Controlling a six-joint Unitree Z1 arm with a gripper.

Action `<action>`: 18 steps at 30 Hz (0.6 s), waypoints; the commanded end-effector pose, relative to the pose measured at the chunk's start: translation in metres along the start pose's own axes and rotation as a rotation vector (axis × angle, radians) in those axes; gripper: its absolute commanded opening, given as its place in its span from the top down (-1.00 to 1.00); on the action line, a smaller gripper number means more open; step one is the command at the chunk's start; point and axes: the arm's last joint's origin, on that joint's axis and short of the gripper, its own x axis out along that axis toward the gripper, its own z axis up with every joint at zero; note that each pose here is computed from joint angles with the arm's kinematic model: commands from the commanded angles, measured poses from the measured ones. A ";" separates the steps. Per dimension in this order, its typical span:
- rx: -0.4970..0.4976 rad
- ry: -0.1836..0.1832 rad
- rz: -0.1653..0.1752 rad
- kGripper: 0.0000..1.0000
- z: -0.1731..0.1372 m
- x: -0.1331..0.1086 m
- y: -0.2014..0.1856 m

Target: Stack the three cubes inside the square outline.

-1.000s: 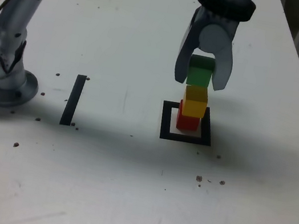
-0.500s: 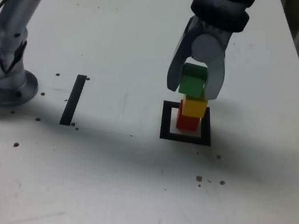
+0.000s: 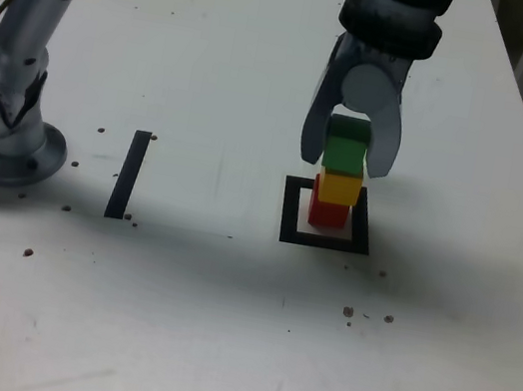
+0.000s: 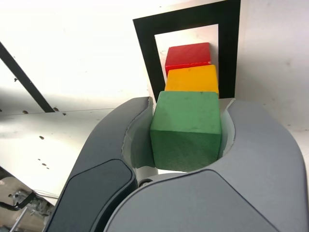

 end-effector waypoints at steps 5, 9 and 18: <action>0.004 0.005 -0.004 -0.18 0.000 0.004 0.000; 0.012 0.002 -0.006 -0.88 0.000 0.007 0.000; 0.015 -0.025 0.002 -0.99 -0.005 0.001 -0.001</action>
